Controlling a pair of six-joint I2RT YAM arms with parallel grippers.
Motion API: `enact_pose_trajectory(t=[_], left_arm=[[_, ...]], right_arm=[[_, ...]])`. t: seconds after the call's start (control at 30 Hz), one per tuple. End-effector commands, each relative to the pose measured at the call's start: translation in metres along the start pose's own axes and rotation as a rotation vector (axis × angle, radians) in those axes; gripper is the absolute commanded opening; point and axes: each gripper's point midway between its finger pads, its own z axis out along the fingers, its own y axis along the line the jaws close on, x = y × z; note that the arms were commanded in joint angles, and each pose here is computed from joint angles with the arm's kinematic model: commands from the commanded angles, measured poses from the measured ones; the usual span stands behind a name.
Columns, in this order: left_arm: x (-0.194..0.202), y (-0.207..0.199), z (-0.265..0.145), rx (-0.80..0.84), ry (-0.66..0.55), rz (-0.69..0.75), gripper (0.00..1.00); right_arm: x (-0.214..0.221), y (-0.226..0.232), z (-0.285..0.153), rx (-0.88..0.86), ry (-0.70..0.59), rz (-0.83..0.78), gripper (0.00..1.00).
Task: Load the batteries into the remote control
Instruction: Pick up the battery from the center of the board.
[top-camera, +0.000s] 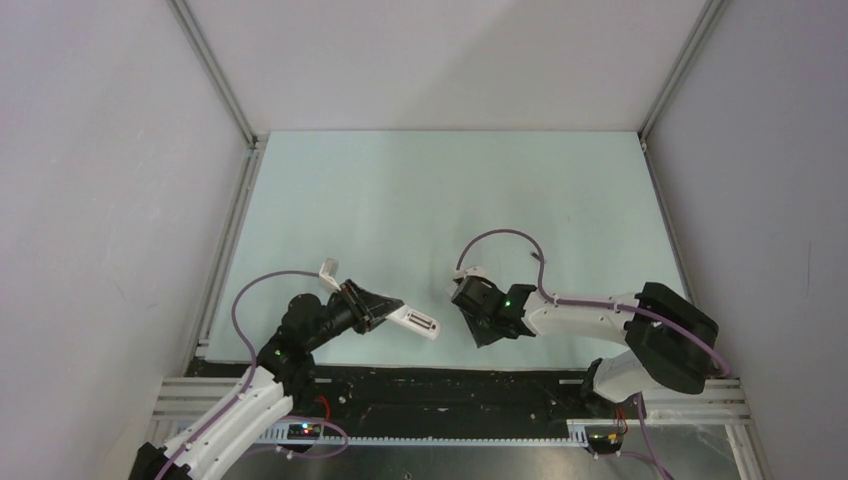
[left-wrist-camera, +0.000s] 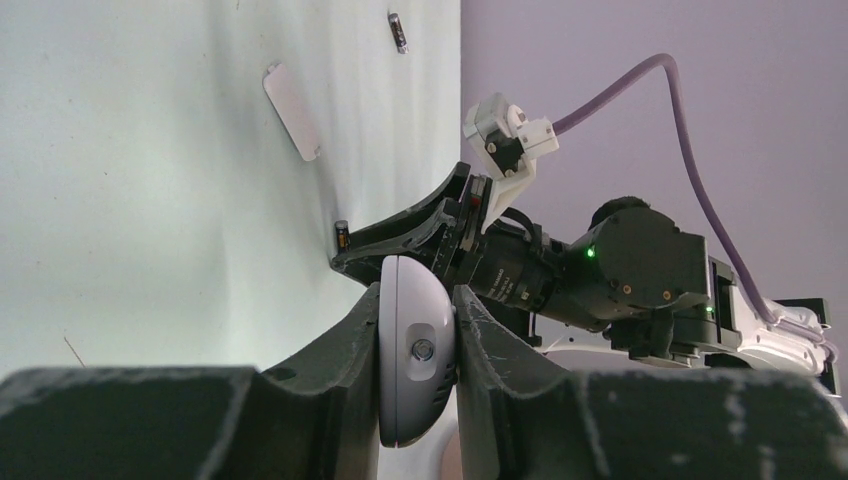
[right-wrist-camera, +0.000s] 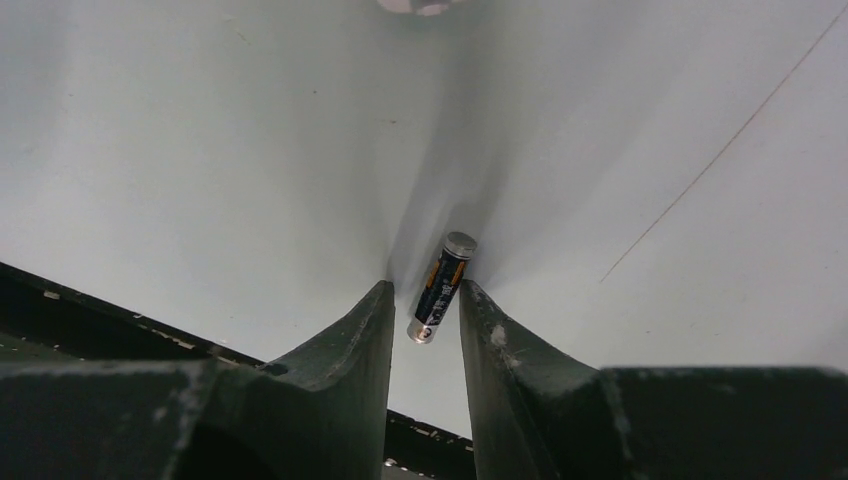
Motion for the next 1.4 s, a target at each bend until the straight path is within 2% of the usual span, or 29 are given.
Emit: enact_pose_trajectory(t=[0.0,0.17,0.27,0.4,0.5,0.63,1.37], left_arm=[[-0.004,-0.028,-0.002,0.076,-0.007,0.044,0.00],[-0.004,-0.025,-0.002,0.072,-0.008,0.039,0.00],[-0.004,-0.026,-0.002,0.074,-0.008,0.038,0.00],[-0.004,-0.025,-0.002,0.074,-0.011,0.037,0.00],[-0.004,-0.025,-0.002,0.073,-0.011,0.037,0.00],[-0.004,-0.024,-0.002,0.070,-0.013,0.035,0.00],[-0.004,-0.021,-0.002,0.065,-0.013,0.032,0.00]], right_arm=[[0.026,0.002,0.006,0.035,0.084,0.032,0.34],[0.028,0.003,0.009,0.050,0.084,0.055,0.31],[0.027,0.001,0.011,0.070,0.078,0.084,0.25],[0.027,0.003,0.013,0.077,0.074,0.121,0.23],[0.029,0.001,0.012,0.101,0.072,0.152,0.30],[0.033,0.000,0.009,0.120,0.074,0.174,0.33],[0.044,-0.006,0.003,0.180,0.080,0.189,0.28]])
